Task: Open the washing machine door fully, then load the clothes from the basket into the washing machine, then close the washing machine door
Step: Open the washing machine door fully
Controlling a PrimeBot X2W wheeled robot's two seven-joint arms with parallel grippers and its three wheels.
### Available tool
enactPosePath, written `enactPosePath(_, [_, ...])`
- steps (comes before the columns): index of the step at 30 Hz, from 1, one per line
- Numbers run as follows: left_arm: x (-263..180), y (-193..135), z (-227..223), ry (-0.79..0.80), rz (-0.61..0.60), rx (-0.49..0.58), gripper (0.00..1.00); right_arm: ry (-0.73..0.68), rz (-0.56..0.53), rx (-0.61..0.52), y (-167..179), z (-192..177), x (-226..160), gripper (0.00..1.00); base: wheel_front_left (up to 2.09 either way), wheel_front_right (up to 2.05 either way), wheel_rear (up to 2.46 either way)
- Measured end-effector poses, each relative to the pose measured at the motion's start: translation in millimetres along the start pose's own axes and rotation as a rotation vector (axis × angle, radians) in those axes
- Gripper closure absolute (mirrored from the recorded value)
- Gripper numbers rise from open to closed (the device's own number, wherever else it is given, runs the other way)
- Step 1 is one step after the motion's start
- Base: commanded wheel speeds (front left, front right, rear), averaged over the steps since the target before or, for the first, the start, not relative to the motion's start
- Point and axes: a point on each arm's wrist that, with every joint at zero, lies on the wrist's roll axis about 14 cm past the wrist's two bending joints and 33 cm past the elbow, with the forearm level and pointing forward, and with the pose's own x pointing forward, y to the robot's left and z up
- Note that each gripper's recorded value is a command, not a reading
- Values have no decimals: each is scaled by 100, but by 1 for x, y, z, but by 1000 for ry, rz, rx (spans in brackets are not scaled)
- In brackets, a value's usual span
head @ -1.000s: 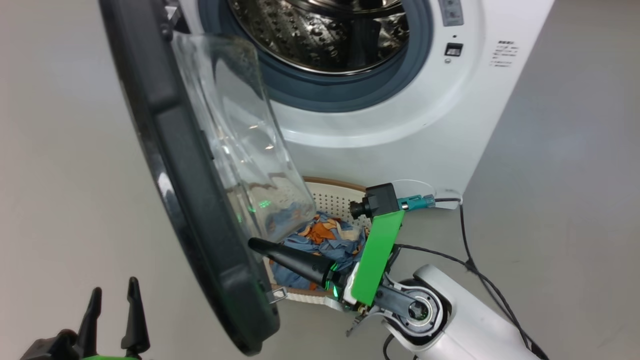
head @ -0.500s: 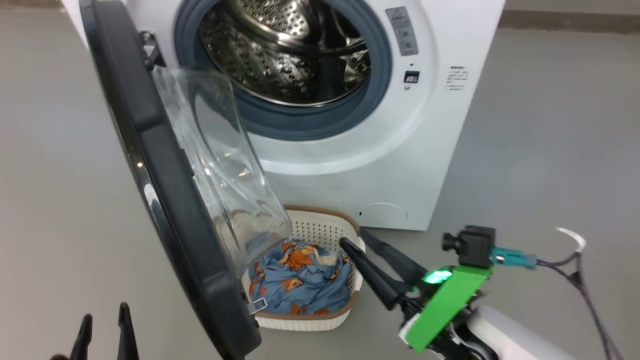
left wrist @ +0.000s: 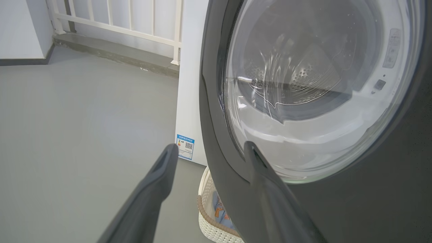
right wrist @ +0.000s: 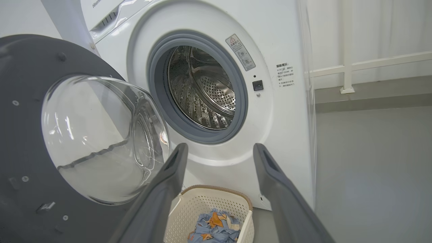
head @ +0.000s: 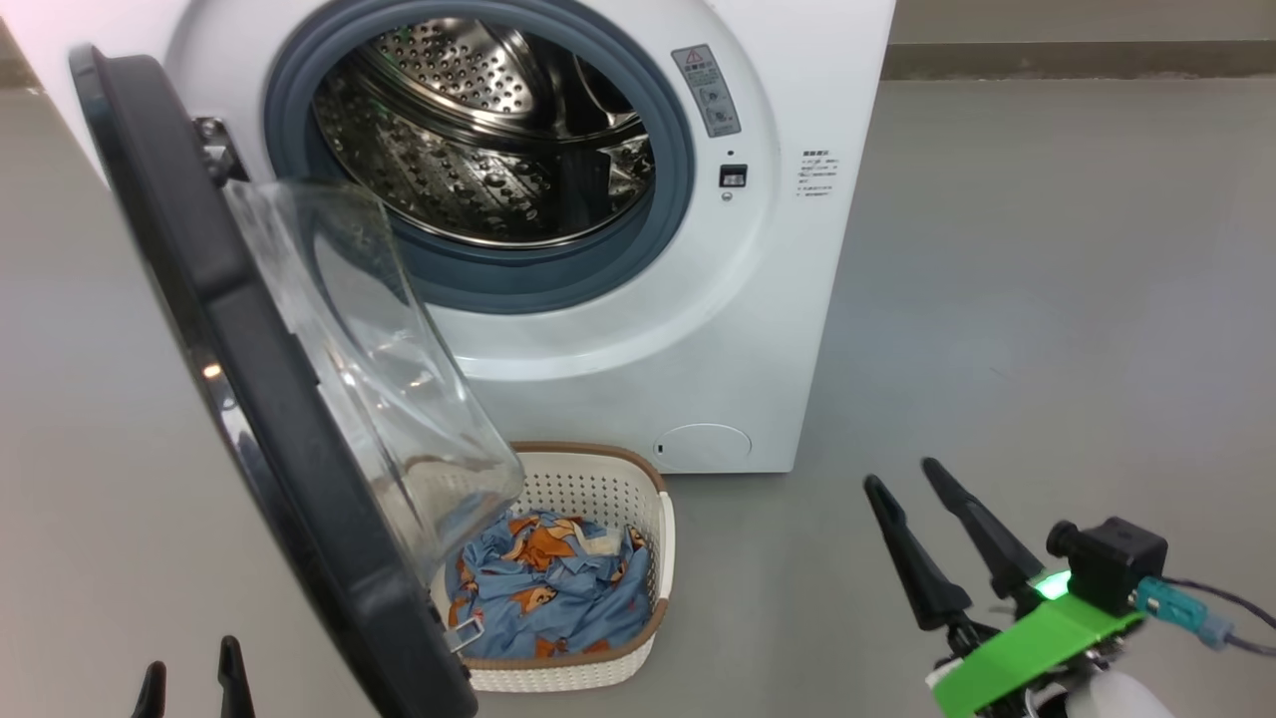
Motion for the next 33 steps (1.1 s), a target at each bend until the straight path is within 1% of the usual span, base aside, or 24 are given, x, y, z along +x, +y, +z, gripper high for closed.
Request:
enactPosePath(6, [-1,-3,-4,12,-10,3,0,-32,-103,-143,-24,7,-22,0,0,0,0])
enactPosePath(19, [-5,-3,-11,37,-19,19,0,-27,-309,-259,-69,10,-69,0,0,0,0])
enactPosePath(22, [-5,-2,-11,38,-16,20,0,-5,-335,-293,-76,8,-79,0,0,0,0])
enactPosePath(28, [-4,-4,-11,36,-22,20,0,5,-386,-309,-89,8,-90,0,0,0,0])
enactPosePath(33, [-8,-2,-14,45,-17,22,0,16,-391,-317,-91,5,-91,0,0,0,0])
